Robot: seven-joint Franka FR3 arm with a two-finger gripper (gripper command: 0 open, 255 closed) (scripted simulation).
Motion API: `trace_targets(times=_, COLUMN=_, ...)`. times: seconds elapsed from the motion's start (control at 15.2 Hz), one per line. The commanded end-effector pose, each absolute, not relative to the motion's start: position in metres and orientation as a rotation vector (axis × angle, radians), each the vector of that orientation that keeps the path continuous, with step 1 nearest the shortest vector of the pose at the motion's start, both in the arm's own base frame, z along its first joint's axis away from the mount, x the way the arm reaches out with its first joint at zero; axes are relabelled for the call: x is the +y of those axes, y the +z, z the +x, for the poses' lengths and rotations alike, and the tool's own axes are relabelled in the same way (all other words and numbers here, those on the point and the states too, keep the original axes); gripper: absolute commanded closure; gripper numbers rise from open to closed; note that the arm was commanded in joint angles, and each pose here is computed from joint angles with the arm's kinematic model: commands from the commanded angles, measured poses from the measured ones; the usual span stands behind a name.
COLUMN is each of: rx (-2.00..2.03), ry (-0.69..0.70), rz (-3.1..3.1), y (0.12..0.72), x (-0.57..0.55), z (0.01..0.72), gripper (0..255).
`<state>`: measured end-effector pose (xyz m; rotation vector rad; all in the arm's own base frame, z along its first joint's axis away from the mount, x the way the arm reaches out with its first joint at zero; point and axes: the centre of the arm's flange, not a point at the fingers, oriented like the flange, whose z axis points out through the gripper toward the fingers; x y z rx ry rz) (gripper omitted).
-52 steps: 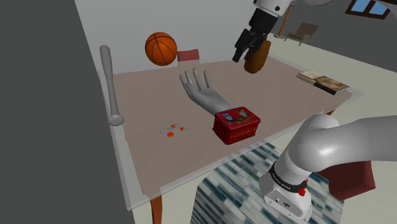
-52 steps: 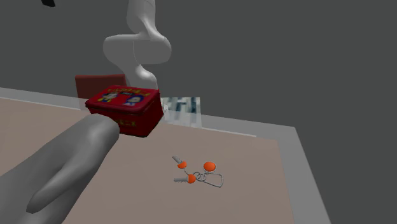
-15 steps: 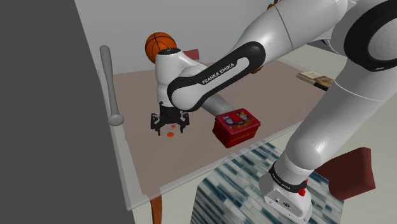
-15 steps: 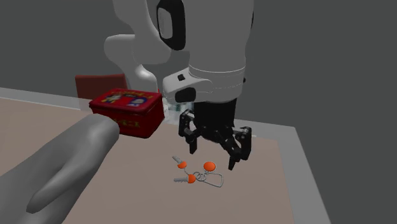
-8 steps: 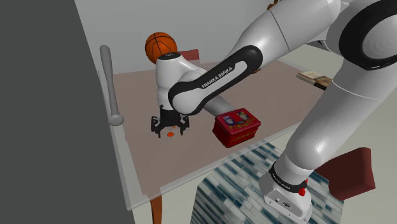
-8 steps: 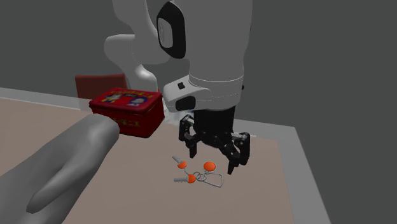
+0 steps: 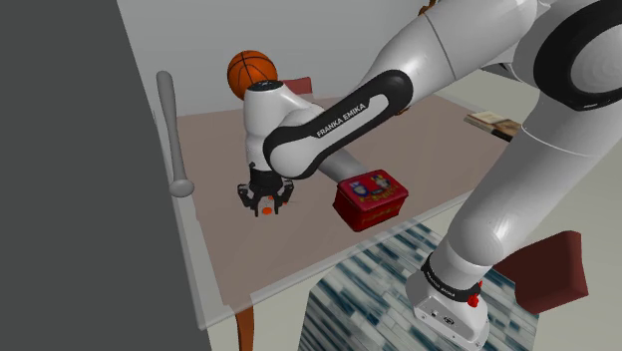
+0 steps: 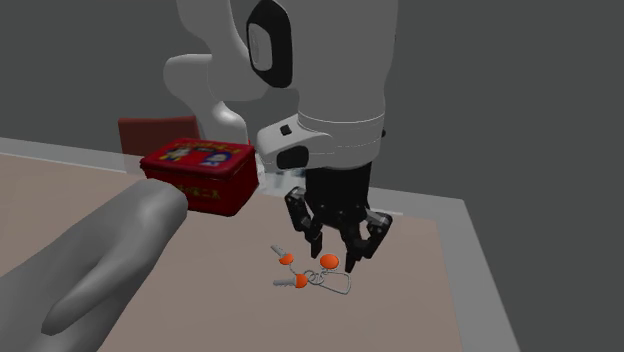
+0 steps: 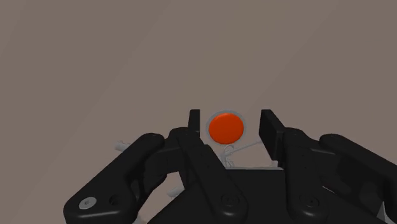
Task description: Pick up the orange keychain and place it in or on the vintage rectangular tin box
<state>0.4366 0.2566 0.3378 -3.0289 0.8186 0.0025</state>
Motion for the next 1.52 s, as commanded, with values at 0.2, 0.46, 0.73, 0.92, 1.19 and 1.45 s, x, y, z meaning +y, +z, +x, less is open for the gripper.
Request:
trace_targets(times=0.2, rx=0.822, ry=0.019, rz=-3.034, y=0.333, x=0.256, z=0.436, gripper=255)
trace_targets(times=0.46, rx=0.822, ry=0.019, rz=-3.034, y=0.354, x=0.255, z=0.436, gripper=255)
trace_targets(times=0.73, rx=0.822, ry=0.019, rz=-3.034, y=0.375, x=0.255, z=0.436, gripper=255)
trace_targets(times=0.92, rx=0.822, ry=0.019, rz=-3.034, y=0.391, x=0.255, z=0.436, gripper=255)
trace_targets(times=1.19, rx=0.822, ry=0.019, rz=-3.034, y=0.412, x=0.255, z=0.436, gripper=255)
trace_targets(times=1.45, rx=0.822, ry=0.019, rz=-3.034, y=0.433, x=0.255, z=0.436, gripper=255)
